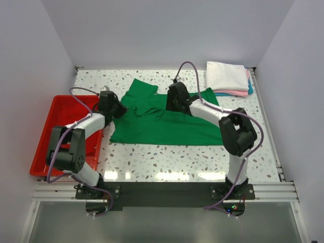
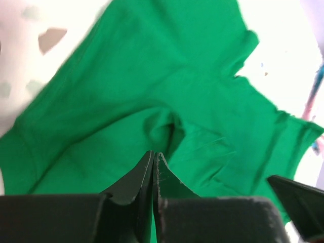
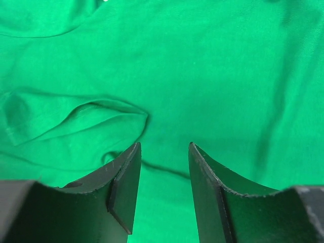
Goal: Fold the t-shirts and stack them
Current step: Fold the tshirt
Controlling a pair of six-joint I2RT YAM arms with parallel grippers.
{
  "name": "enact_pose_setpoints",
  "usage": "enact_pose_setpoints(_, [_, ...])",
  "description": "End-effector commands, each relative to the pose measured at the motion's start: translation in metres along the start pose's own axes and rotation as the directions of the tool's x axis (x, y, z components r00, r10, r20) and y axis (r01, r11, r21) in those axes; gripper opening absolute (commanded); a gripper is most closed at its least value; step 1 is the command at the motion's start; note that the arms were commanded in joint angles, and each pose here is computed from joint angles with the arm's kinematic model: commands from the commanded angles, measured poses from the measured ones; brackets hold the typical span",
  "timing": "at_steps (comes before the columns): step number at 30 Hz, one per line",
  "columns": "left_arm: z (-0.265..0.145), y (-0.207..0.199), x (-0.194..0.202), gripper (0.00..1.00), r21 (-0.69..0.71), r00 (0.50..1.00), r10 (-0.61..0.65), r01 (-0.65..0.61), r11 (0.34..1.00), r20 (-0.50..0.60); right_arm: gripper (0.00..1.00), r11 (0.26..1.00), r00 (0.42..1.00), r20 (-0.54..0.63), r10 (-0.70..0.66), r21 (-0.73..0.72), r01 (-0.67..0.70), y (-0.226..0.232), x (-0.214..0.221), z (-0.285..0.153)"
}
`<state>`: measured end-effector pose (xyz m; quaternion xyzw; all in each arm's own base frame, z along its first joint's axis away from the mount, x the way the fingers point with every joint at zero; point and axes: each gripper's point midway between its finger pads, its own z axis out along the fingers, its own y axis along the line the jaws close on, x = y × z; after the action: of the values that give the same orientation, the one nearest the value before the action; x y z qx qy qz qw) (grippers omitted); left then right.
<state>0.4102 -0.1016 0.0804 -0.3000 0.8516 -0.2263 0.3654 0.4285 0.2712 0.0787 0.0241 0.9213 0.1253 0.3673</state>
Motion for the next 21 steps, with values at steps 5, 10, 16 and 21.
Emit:
enact_pose_setpoints(5, [0.013, 0.008, 0.039, 0.02, -0.042, 0.996, 0.058, -0.062, 0.997, -0.072, 0.45, 0.998, 0.994, 0.106, 0.021, -0.065, -0.014, 0.013, -0.035, -0.038])
enact_pose_setpoints(10, [0.027, -0.006, 0.050, 0.02, -0.019, 0.993, 0.075, -0.077, 0.997, -0.096, 0.45, 0.998, 0.993, 0.120, 0.011, -0.056, -0.004, 0.008, -0.037, -0.048])
enact_pose_setpoints(16, [0.044, -0.029, 0.045, 0.05, 0.037, 0.994, 0.071, -0.068, 0.997, -0.089, 0.45, 0.999, 0.992, 0.125, 0.002, -0.051, 0.005, 0.004, -0.037, -0.056])
enact_pose_setpoints(21, [0.061, -0.051, 0.033, 0.07, 0.076, 0.993, 0.078, -0.072, 0.995, -0.084, 0.45, 0.999, 0.990, 0.141, -0.011, -0.039, 0.016, -0.001, -0.041, -0.066])
